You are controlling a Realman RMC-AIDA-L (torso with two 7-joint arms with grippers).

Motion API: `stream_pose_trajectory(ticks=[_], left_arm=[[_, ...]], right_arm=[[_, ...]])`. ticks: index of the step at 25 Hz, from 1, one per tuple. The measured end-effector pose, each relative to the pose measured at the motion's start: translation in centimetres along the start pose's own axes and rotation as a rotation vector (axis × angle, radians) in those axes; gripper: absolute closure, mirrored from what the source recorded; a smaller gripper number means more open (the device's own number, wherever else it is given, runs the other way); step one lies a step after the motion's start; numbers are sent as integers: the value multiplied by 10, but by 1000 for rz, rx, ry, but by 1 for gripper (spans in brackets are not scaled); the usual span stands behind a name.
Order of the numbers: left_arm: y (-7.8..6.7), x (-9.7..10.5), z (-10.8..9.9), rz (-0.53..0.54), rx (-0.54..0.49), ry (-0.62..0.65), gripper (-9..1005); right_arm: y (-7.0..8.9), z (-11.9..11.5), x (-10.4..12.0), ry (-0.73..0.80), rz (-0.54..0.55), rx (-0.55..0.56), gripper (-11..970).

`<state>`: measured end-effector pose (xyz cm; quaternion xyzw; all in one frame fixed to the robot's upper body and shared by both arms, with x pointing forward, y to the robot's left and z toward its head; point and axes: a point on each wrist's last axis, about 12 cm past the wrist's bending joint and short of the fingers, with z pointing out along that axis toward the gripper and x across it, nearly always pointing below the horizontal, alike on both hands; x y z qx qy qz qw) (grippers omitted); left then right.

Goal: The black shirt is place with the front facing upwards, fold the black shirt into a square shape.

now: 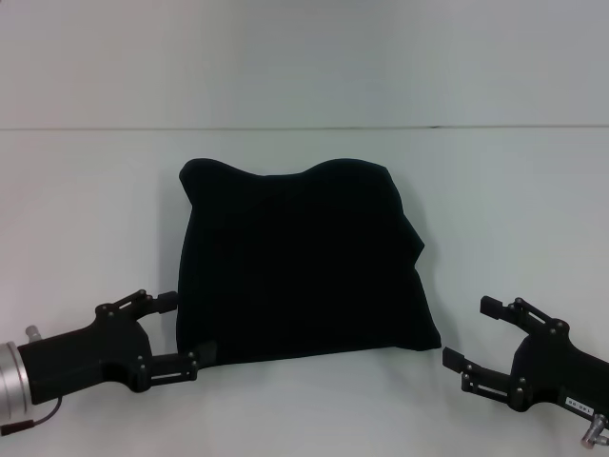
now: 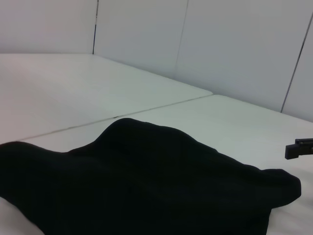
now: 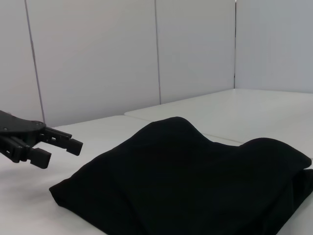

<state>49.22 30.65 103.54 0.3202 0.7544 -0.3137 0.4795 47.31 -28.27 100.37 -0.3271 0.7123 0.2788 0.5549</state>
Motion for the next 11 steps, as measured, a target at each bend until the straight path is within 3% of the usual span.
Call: stream_pose_trajectory(ticks=[11], left_arm=[[0,0,1,-1,1,-4,35]], right_arm=[[0,0,0,0,0,0,17]])
